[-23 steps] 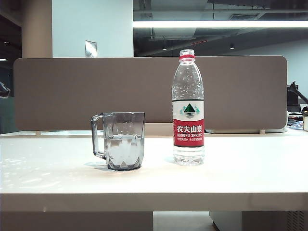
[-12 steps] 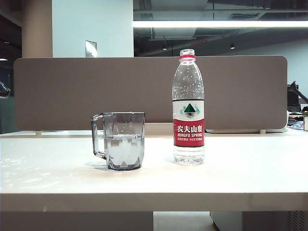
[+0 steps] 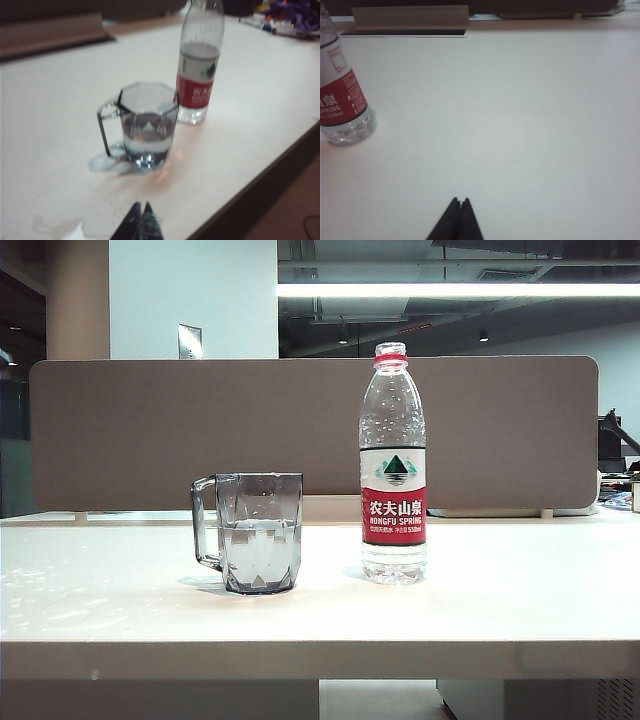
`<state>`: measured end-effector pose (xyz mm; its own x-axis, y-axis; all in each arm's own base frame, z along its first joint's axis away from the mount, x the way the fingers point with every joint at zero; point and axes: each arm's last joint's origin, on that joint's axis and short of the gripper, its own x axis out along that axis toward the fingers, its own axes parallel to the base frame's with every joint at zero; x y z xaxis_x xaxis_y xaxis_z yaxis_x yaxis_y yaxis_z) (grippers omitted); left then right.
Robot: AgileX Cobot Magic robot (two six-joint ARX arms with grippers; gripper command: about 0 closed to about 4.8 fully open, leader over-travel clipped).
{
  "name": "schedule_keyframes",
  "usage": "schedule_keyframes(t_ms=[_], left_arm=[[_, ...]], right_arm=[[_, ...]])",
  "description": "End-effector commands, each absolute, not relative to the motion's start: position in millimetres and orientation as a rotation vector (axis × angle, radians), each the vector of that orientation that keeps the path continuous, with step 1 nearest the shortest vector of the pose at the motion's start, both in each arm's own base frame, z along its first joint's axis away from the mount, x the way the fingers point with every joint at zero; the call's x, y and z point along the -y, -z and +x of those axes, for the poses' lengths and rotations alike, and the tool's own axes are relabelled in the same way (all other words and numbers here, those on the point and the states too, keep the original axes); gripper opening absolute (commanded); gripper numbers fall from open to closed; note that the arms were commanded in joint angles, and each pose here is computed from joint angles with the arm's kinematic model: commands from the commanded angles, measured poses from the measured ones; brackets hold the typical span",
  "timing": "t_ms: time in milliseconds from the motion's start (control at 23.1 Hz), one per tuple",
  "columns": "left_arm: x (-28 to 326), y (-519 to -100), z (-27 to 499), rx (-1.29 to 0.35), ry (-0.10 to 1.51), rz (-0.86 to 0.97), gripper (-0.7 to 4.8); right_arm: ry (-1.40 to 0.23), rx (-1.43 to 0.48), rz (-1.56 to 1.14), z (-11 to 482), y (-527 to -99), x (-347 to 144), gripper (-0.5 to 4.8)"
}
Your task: Pick up the mineral water bottle on the table and pour water into the mug until it's half full.
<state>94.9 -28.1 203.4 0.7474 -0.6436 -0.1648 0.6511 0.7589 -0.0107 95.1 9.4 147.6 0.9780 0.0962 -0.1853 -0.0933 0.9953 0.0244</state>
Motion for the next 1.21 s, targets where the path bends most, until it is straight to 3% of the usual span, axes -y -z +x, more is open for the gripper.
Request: schedule_keyframes(t_ms=[43,389,519,1211], left_arm=[[26.3,-201.7,85.2,-0.060,0.678,0.111,-0.05],[16.7,-149.0,94.6,-0.193,0.281,-0.150,-0.05],[12.5,-150.3,95.5,-0.171,0.164,-0.108,-0.05],[5.0,-148.8,95.9,-0.182,0.090,-0.108,-0.05]], right_arm=[[-0.103,-0.182,0.013,95.6,-146.3,-9.7,-0.06],[-0.091,-0.178,0.013,95.7,-146.7,-9.2,-0.05],[-0.096,-0.183,0.013,95.6,-146.2,-9.5,-0.06],[-0.096,-0.183,0.013,95.6,-146.1,-9.5,-0.05]])
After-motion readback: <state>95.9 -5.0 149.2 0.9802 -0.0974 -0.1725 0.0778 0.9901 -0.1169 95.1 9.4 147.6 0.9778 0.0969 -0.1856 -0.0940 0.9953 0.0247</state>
